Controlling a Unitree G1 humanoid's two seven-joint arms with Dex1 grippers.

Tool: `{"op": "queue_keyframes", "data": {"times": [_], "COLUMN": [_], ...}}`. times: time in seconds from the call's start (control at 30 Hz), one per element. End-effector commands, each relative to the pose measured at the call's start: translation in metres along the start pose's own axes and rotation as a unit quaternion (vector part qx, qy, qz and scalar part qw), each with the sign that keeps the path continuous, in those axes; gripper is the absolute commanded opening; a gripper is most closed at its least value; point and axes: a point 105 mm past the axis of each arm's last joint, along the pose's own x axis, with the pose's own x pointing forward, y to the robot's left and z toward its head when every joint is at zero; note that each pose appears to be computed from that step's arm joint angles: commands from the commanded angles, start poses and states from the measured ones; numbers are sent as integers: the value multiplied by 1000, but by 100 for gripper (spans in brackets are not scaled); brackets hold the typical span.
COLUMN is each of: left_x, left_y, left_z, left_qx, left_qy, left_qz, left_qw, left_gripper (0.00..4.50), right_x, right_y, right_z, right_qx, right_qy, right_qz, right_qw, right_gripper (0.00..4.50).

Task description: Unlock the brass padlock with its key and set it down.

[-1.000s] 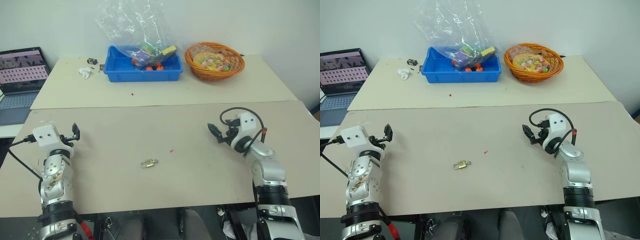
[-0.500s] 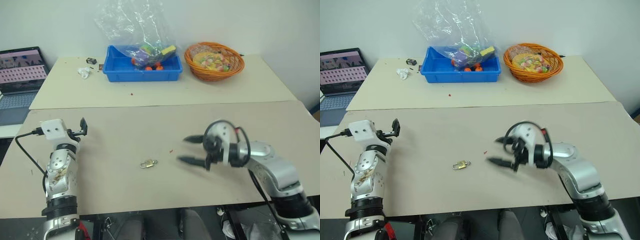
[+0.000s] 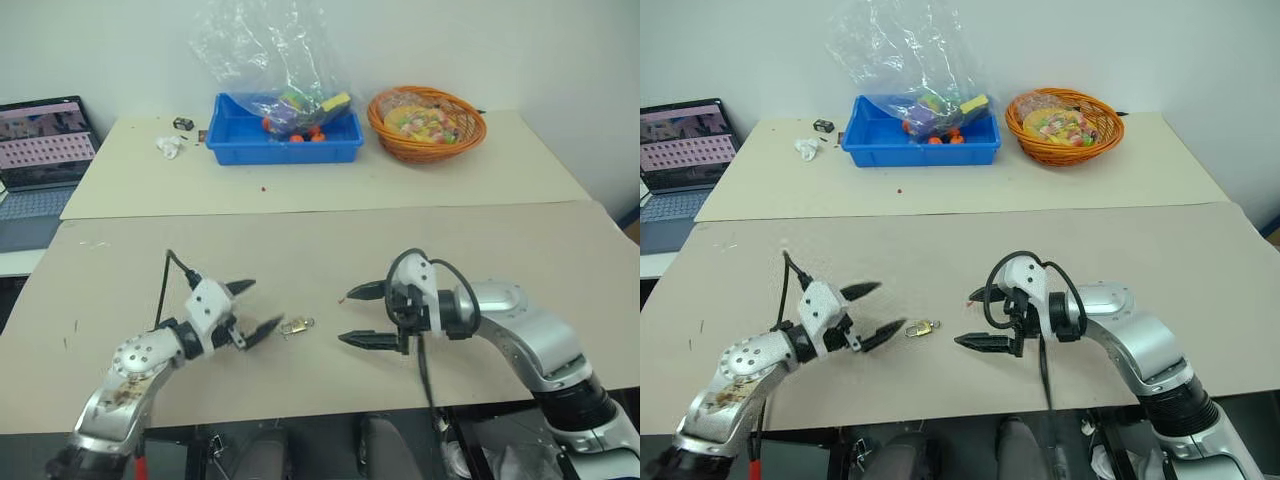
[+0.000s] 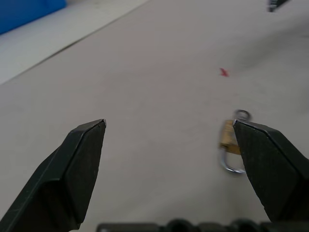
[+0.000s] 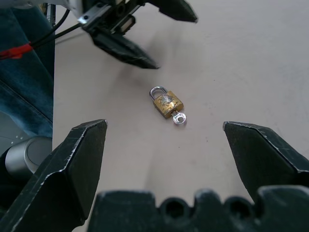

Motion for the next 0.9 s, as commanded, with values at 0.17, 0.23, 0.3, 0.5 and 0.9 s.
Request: {"op": "queue_keyframes", "data": {"times": [0.17, 0.23, 0.3, 0.5, 0.9], "left_x": [1, 7, 12, 17, 45], "left_y": [-1, -3, -6, -14, -6], "left_z": [15, 13, 7, -14, -12], "left_qx": [29, 16, 12, -14, 7], "left_qy": [2, 5, 16, 58, 68], "left_qz": [-95, -113, -135, -193, -189], "left_qw": [995, 993, 991, 979, 980], "left_gripper": [448, 448, 448, 448, 448], "right_x": [-6, -7, -7, -9, -18], "right_y": [-7, -6, -6, 0, 3], "right_z": [8, 8, 9, 14, 19], "right_qx": [-22, -19, -16, -12, -1], "right_qy": [-18, -19, -24, -39, -61], "right_qz": [-37, -44, -51, -64, -102], "right_qw": [999, 999, 998, 997, 993], "right_gripper": [450, 450, 450, 450, 450]}}
